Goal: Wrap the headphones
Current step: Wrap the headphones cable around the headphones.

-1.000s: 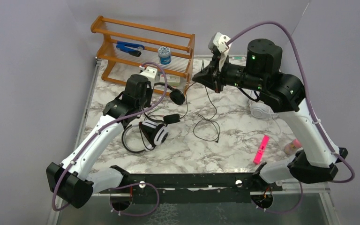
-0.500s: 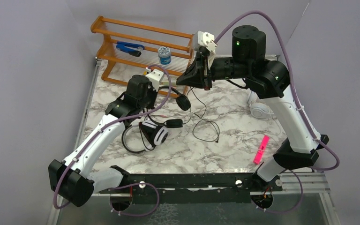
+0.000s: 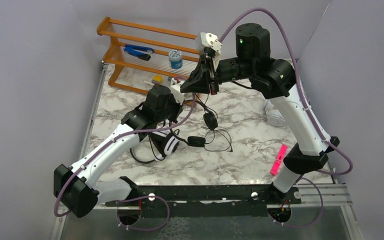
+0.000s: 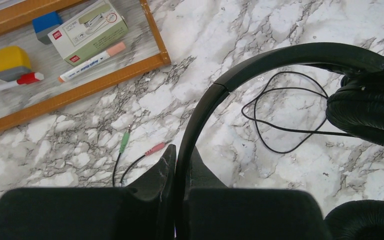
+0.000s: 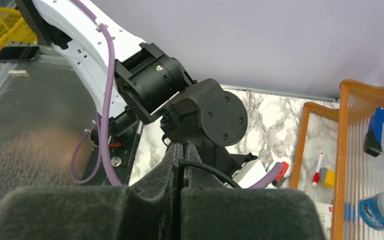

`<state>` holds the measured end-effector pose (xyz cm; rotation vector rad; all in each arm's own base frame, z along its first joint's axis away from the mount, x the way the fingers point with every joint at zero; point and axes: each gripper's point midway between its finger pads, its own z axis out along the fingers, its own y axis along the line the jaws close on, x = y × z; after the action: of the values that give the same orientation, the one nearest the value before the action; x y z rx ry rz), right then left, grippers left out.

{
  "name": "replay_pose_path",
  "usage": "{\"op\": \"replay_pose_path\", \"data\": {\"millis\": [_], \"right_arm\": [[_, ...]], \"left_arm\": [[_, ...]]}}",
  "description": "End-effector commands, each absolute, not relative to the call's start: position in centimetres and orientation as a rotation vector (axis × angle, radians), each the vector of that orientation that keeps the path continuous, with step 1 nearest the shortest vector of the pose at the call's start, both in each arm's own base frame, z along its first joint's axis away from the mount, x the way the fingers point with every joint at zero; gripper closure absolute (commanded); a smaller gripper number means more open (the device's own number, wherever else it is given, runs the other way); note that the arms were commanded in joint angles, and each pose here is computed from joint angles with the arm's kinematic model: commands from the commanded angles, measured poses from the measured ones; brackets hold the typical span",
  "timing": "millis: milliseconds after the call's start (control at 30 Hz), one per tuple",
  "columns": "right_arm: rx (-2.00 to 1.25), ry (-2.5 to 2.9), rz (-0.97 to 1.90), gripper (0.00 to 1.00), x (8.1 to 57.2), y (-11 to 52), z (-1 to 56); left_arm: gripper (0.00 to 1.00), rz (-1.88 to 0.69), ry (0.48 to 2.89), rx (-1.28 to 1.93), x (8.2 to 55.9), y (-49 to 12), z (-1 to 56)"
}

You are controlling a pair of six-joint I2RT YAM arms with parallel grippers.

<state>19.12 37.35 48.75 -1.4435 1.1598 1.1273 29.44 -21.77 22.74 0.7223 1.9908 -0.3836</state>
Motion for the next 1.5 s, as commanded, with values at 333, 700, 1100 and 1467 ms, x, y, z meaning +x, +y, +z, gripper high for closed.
{"op": "replay_pose_path", "data": {"millis": [333, 700, 1100, 1467], "right_arm": [[-1.329, 1.388, 0.883, 1.00, 19.5, 32.2, 47.0], [-1.447, 1.525, 1.215, 1.00, 12.1, 30.0, 42.1], [-1.407, 1.700, 0.950, 1.00, 15.1, 28.2, 36.7], [-1.499, 1.623, 1.195, 1.00, 11.0, 28.4, 38.2]], "left_arm": [[1.00, -0.489, 1.775, 0.959, 24.7, -23.4, 24.0], [1.00, -0.161, 1.904, 0.528, 29.4, -18.2, 25.5], [1.00, -0.355, 1.761, 0.452, 29.2, -20.2, 31.2], [1.00, -0.143, 1.835, 0.094, 31.6, -13.8, 31.5]]}}
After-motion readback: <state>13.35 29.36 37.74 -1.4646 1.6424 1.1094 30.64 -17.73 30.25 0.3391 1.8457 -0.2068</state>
